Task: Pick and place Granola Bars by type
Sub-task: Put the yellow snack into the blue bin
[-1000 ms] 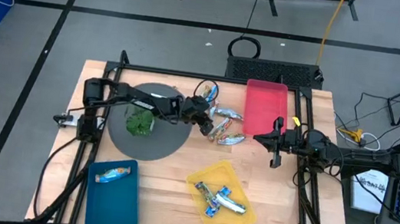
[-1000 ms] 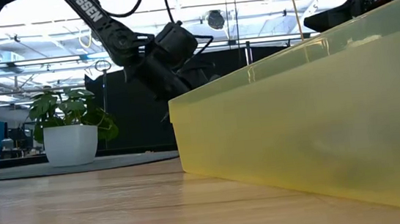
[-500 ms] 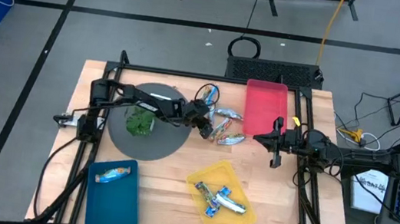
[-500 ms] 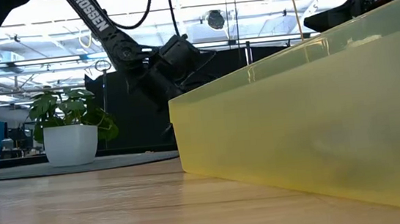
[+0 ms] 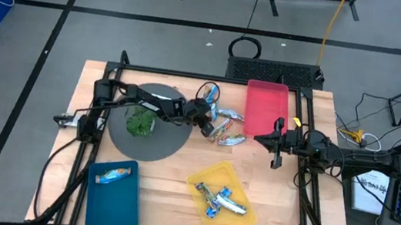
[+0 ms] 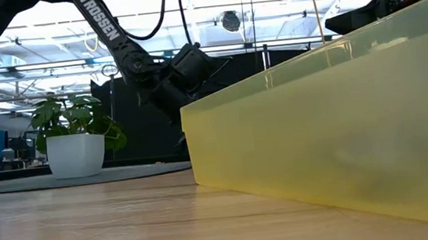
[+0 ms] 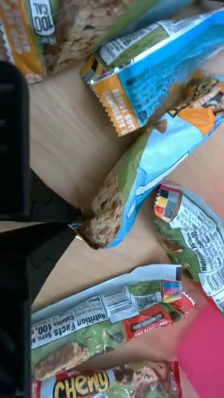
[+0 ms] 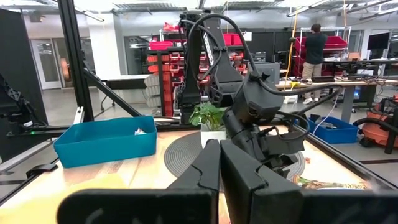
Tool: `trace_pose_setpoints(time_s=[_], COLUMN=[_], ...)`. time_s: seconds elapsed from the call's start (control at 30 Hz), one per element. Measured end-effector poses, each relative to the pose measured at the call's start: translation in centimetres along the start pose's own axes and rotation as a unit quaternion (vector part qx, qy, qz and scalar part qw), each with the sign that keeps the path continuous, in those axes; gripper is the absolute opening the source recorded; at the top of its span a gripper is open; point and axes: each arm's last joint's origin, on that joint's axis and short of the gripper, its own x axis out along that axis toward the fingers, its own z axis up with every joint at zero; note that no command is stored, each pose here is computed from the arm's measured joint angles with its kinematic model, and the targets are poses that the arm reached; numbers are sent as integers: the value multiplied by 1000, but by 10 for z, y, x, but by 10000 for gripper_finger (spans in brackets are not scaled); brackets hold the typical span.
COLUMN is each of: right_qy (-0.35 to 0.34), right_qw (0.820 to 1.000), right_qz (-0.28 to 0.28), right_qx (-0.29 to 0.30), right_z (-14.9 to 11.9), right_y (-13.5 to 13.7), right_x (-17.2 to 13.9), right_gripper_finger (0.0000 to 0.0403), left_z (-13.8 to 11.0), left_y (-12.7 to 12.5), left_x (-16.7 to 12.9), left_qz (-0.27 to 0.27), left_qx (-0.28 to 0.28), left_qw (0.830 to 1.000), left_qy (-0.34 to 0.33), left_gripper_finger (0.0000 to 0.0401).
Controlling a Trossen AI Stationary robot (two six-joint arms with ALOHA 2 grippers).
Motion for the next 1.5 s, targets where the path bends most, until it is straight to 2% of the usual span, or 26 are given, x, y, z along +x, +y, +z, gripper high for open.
trace_pose_setpoints(time_s=[0.17,0.33,0.63,0.8,0.97,1.13,1.23,1.3,1.4,1.5], right_qy=[0,0,0,0,0,0,0,0,0,0], right_qw=[1000,1000,1000,1000,1000,1000,1000,1000,1000,1000], right_qz=[0,0,0,0,0,0,0,0,0,0], right_qx=[0,0,0,0,0,0,0,0,0,0], right_z=[0,0,0,0,0,0,0,0,0,0], right_y=[0,0,0,0,0,0,0,0,0,0], right_x=[0,0,0,0,0,0,0,0,0,0], right_gripper_finger=[4,4,4,4,4,4,4,4,4,4], left_z=[-2,0,10,1,-33,-84,-119,-143,-178,-209], left_y=[-9,-34,-88,-115,-142,-157,-164,-171,-176,-178], left_x=[-3,-21,-87,-139,-198,-259,-295,-317,-346,-365], left_qz=[5,-12,-5,12,30,35,8,-33,-85,-113], left_qx=[24,69,147,190,215,177,147,126,108,90], left_qw=[1000,997,986,979,975,983,989,991,990,986], left_qy=[-5,-22,-80,-76,-56,-27,-8,7,43,83], left_gripper_finger=[3,2,1,1,1,0,0,0,0,0])
